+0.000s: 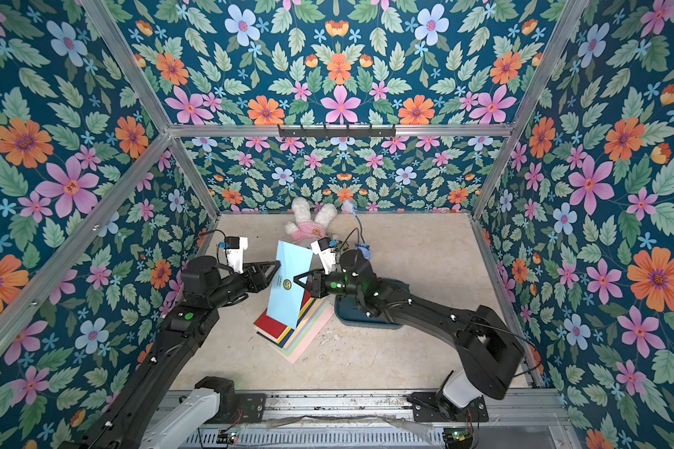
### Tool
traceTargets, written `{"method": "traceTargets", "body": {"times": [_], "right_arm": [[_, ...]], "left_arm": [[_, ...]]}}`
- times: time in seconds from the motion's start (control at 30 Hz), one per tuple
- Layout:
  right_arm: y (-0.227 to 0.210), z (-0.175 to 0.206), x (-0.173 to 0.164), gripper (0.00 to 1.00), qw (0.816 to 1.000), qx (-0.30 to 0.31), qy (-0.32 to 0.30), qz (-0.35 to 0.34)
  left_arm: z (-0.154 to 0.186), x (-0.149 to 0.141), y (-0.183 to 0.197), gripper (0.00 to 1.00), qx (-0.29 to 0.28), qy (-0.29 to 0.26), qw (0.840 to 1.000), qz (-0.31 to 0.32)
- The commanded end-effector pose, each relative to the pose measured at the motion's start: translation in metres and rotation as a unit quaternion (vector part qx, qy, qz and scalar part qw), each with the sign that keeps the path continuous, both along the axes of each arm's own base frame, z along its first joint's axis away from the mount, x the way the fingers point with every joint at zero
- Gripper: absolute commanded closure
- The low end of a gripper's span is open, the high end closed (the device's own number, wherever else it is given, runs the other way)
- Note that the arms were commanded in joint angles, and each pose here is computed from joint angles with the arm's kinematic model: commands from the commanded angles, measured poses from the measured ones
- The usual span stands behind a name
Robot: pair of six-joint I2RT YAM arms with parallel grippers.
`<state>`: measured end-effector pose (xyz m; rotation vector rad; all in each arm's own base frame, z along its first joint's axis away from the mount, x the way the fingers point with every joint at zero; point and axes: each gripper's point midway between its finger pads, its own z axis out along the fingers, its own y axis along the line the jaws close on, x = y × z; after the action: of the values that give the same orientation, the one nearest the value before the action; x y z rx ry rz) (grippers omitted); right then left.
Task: Put the sealed envelopes into the storage box
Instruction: Pick up the envelope from the center of the board.
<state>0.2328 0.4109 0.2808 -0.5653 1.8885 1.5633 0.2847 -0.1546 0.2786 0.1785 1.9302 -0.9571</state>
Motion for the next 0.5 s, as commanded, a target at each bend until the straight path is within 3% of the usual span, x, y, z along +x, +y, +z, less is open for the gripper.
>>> {"method": "traceTargets", "body": {"times": [0.0, 0.2, 0.47], "right_arm": [[-0.014, 0.049, -0.02, 1.0, 0.993, 0.085, -0.068, 0.041], [-0.028, 0.068, -0.038, 1.0, 0.988, 0.105, -0.086, 0.072], [-0.036, 0.069, -0.037, 1.0, 0.986, 0.119, -0.088, 0.08]], "left_arm": [[0.031, -0.034, -0.032, 0.42, -0.054, -0.045, 0.988, -0.139], [0.047, -0.053, -0.042, 0.45, -0.08, -0.062, 0.974, -0.201], [0.063, -0.084, -0.048, 0.6, -0.117, -0.08, 0.953, -0.268]]}}
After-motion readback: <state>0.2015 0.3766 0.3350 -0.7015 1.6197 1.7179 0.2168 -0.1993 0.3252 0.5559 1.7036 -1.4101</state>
